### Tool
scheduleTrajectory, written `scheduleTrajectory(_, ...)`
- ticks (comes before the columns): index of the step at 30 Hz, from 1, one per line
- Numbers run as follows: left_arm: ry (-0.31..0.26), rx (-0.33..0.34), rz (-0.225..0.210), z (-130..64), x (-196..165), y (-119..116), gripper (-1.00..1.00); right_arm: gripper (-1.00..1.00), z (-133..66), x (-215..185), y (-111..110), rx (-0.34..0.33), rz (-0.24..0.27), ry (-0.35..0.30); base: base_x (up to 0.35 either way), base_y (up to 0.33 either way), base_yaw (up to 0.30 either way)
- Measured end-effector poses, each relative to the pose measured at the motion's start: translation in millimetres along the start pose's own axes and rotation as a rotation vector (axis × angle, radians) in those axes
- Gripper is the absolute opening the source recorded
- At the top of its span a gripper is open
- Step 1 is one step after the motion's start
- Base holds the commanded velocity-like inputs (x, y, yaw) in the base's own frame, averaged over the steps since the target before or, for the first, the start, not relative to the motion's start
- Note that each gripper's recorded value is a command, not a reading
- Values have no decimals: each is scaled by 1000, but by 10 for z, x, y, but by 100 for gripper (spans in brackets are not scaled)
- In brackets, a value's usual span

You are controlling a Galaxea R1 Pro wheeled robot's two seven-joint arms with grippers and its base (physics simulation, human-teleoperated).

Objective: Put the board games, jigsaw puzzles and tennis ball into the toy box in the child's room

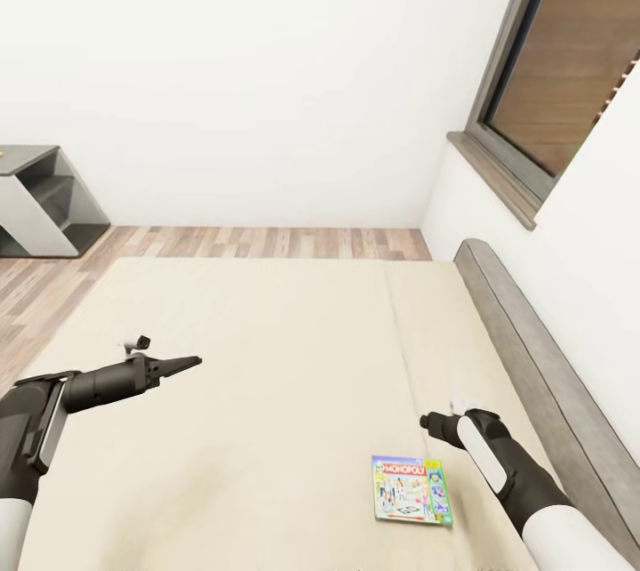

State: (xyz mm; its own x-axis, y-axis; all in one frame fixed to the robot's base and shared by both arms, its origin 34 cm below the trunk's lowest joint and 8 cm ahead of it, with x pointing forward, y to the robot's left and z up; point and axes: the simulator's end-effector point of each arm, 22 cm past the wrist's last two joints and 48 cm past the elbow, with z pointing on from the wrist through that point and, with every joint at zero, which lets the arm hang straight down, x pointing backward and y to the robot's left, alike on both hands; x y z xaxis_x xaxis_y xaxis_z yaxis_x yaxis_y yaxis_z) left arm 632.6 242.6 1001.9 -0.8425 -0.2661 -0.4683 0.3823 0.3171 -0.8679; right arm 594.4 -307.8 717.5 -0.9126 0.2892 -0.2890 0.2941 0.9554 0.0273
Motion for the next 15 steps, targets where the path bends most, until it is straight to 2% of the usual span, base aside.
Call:
scheduleTrajectory(11, 5, -2, -17, 26, 50, 79, 100, 100, 66, 31, -88, 13, 4, 7, 0, 0, 0)
scheduleTrajectory(15, 8, -5, -23, 32, 68, 110, 100, 100, 91, 48, -16, -29, 4, 10, 0, 0, 0)
